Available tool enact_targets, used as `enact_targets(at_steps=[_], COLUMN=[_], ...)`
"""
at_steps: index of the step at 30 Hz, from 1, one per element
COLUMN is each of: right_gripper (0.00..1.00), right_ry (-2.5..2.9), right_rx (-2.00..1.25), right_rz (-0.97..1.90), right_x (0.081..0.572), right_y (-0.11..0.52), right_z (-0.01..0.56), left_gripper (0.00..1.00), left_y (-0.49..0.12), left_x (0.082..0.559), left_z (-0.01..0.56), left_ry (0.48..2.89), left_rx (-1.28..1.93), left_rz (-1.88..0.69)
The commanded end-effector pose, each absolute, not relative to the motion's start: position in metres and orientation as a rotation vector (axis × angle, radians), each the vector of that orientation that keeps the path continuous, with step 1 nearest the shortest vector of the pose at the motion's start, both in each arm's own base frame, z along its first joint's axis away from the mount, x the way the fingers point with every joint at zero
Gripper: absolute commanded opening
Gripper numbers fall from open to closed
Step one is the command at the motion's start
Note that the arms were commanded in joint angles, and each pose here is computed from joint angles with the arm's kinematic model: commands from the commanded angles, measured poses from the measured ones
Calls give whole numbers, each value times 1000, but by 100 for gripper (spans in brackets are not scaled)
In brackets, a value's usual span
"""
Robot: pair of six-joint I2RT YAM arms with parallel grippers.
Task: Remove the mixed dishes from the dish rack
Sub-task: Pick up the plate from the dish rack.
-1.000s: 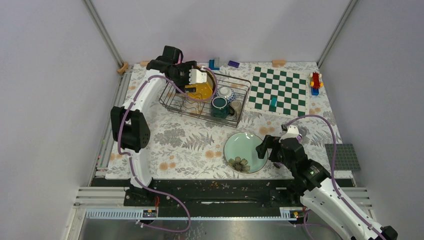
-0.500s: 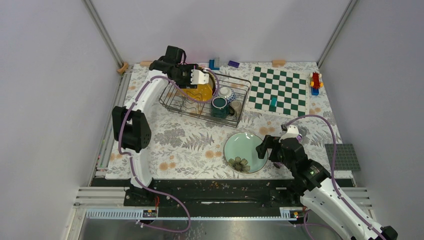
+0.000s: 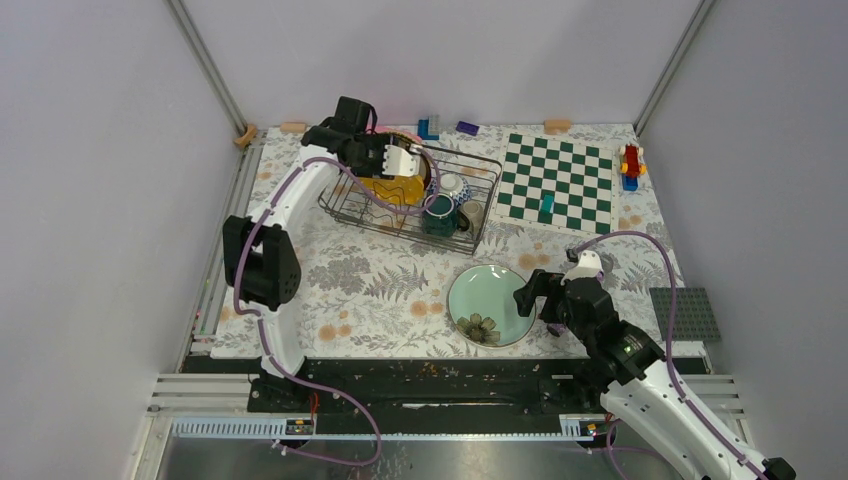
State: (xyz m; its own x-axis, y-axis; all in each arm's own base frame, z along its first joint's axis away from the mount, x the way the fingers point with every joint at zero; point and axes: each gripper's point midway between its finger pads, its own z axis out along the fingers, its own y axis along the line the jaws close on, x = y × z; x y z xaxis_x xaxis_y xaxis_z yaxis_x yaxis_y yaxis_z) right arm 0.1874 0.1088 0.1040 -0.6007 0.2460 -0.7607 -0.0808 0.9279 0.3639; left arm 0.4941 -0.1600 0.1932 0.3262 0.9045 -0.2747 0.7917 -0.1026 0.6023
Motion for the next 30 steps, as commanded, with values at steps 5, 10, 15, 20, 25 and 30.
enact_targets(at_steps=[5, 10, 15, 20, 25, 30], right_gripper=[99, 99, 99, 99, 99, 99], right_ry=[2121, 2125, 2120, 2122, 2121, 2117], right_rx=[98, 96, 99, 107, 106, 106], right_rz=[460, 451, 450, 433, 435, 445], right_x=[194, 195, 196, 197, 197, 197], right_y=[111, 110, 110, 108, 108, 109], right_z=[119, 119, 118, 116, 117, 118], left_gripper=[46, 46, 44, 39, 30, 22], left_y=[-157, -164, -166, -165, -161, -158], left_x=[468, 473, 484, 488, 486, 485], left_z=[173, 163, 156, 154, 163, 177], left_ry=[1538, 1530, 1548, 1552, 1551, 1539], left_rx=[2029, 2047, 2022, 2020, 2011, 1988], left_rz=[184, 188, 205, 239, 288, 361])
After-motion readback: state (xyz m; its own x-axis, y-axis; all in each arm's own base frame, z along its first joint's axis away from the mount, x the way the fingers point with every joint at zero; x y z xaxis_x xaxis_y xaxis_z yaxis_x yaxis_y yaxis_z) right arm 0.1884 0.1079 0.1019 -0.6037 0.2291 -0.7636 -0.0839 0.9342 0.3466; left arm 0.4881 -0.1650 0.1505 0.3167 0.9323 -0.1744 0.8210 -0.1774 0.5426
